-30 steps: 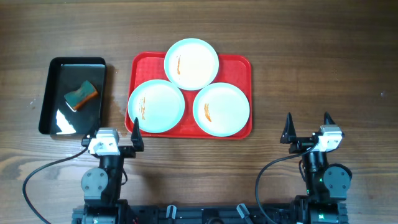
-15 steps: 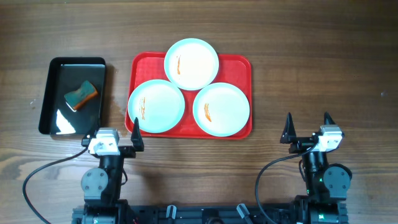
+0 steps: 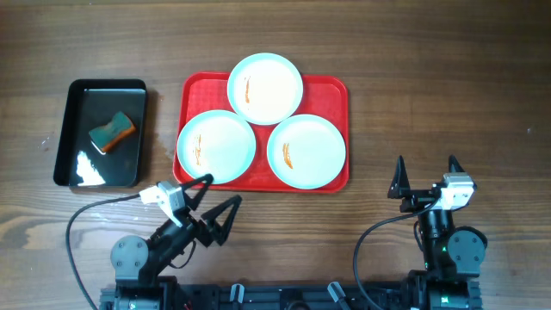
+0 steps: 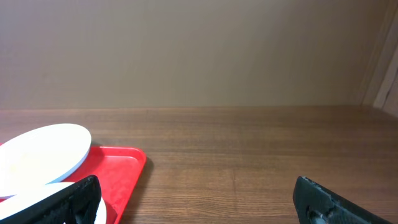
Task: Clean dirty plates on tray and stack at the side
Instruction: 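Move the left gripper over the sponge in the black tray, then lower the left gripper and grasp the green sponge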
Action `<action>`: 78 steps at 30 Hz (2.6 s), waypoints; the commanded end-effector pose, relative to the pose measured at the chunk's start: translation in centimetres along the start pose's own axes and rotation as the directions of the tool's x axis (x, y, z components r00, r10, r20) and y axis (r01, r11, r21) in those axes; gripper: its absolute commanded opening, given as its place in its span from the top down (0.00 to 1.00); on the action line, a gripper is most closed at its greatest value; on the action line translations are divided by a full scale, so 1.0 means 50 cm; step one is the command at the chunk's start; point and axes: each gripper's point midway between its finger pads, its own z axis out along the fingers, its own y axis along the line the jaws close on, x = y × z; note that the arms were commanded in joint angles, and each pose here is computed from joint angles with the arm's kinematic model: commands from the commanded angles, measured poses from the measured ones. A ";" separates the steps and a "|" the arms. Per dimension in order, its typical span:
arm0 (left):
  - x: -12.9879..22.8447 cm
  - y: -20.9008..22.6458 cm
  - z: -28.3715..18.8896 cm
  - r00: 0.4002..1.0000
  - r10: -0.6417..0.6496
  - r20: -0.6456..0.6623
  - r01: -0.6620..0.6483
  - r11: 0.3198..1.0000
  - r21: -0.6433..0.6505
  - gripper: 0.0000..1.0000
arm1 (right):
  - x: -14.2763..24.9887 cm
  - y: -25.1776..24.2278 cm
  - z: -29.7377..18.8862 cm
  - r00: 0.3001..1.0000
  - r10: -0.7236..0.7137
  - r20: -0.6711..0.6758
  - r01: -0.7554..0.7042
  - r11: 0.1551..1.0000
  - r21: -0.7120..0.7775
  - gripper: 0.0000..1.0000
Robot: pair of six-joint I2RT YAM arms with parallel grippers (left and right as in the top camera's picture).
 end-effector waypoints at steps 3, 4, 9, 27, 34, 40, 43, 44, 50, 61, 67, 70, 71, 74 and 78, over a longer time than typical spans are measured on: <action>-0.093 -0.137 -0.025 0.995 0.049 0.089 -0.065 0.979 0.192 0.01 | -0.003 -0.005 -0.001 1.000 0.012 0.008 -0.012 1.000 0.015 0.00; -0.145 -0.134 -0.033 0.983 0.084 0.166 -0.101 0.990 0.098 0.00 | -0.003 -0.005 -0.001 1.000 0.012 0.008 -0.012 1.000 0.015 0.00; -0.260 0.018 -0.089 0.991 0.024 0.128 0.053 0.824 -0.564 0.01 | -0.003 -0.005 -0.001 1.000 0.012 0.008 -0.012 1.000 0.015 0.01; -0.283 0.591 -0.220 0.856 -0.475 0.204 0.123 -0.197 -0.973 0.06 | -0.003 -0.005 -0.001 1.000 0.012 0.008 -0.012 1.000 0.015 0.00; -0.265 0.672 -0.178 0.827 -0.479 -0.293 -0.273 0.113 -0.955 0.23 | -0.003 -0.005 -0.001 1.000 0.012 0.008 -0.012 1.000 0.015 0.01; -0.228 0.686 -0.161 0.489 -0.318 -0.813 -0.681 0.443 -0.583 0.20 | -0.003 -0.005 -0.001 1.000 0.012 0.008 -0.012 1.000 0.015 0.00; -0.204 0.672 -0.118 0.348 -0.115 -0.930 -0.719 0.604 -0.344 0.20 | -0.003 -0.005 -0.001 1.000 0.012 0.008 -0.012 1.000 0.015 0.00; -0.195 0.674 -0.122 0.281 -0.080 -0.956 -0.738 0.619 -0.268 0.21 | -0.003 -0.005 -0.001 1.000 0.012 0.008 -0.012 1.000 0.015 0.00; -0.141 0.722 -0.131 0.172 -0.033 -0.984 -0.733 0.663 -0.151 0.25 | -0.003 -0.005 -0.001 1.000 0.012 0.008 -0.012 1.000 0.015 0.00; -0.139 0.769 -0.151 0.491 -0.284 -0.823 -0.590 0.587 -0.554 0.85 | -0.003 -0.005 -0.001 1.000 0.012 0.008 -0.012 1.000 0.015 0.00; -0.135 0.757 -0.132 0.694 -0.501 -0.517 -0.304 0.447 -0.841 0.00 | -0.003 -0.005 -0.001 1.000 0.012 0.008 -0.012 1.000 0.015 0.00; -0.153 0.742 -0.131 0.703 -0.488 -0.517 -0.308 0.446 -0.840 0.00 | -0.003 -0.005 -0.001 1.000 0.012 0.008 -0.012 1.000 0.015 0.00; -0.166 0.734 -0.130 0.712 -0.476 -0.516 -0.311 0.445 -0.840 0.00 | -0.003 -0.005 -0.001 1.000 0.012 0.008 -0.012 1.000 0.015 0.00; -0.172 0.716 -0.135 0.703 -0.478 -0.526 -0.317 0.452 -0.834 0.00 | -0.003 -0.005 -0.001 1.000 0.012 0.008 -0.012 1.000 0.015 0.00; -0.140 0.722 -0.155 0.646 -0.512 -0.566 -0.355 0.455 -0.817 0.23 | -0.003 -0.005 -0.001 1.000 0.012 0.008 -0.012 1.000 0.015 0.00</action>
